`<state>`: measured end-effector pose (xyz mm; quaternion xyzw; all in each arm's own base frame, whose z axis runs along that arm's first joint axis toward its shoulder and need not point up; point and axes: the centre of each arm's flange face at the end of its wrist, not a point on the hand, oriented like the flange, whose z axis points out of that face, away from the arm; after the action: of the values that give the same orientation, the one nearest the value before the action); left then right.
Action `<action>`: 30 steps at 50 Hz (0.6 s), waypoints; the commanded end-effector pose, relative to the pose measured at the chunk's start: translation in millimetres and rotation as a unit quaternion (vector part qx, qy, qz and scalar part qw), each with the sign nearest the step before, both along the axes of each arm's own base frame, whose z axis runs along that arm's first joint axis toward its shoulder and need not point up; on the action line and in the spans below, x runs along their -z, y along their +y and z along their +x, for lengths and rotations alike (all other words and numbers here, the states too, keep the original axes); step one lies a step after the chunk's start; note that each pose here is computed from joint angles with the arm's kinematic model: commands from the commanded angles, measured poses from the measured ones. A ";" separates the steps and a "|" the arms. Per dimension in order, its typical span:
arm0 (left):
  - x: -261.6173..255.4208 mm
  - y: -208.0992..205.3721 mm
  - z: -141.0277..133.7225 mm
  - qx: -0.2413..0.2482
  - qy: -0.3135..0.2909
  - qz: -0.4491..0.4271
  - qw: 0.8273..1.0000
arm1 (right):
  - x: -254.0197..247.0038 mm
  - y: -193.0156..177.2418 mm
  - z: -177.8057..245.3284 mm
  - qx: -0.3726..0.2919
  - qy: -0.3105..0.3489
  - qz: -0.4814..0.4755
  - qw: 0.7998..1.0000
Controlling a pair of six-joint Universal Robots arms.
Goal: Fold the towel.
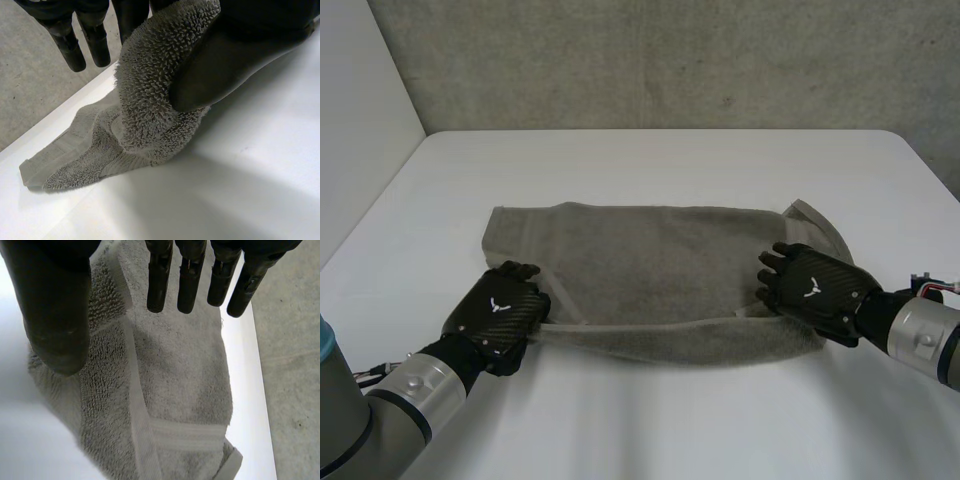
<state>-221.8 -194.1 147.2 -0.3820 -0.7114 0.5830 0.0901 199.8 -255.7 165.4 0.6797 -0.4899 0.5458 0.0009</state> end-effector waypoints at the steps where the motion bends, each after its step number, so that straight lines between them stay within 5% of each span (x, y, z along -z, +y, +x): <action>1: -0.7 -1.5 0.5 -0.002 0.000 -0.002 1.000 | 14.0 -2.7 7.6 -0.027 0.001 0.014 1.000; 22: -2.2 -9.5 7.3 -0.019 0.002 -0.004 1.000 | 14.4 -3.6 0.8 -0.058 0.055 0.020 0.997; 30: -6.9 -10.4 8.0 -0.022 0.004 -0.013 1.000 | -11.1 -3.3 -15.3 0.030 -0.014 0.178 0.984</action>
<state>-214.2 -204.0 150.5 -0.3669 -0.7152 0.5898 0.0775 192.3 -260.4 159.0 0.7112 -0.5090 0.4825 -0.0484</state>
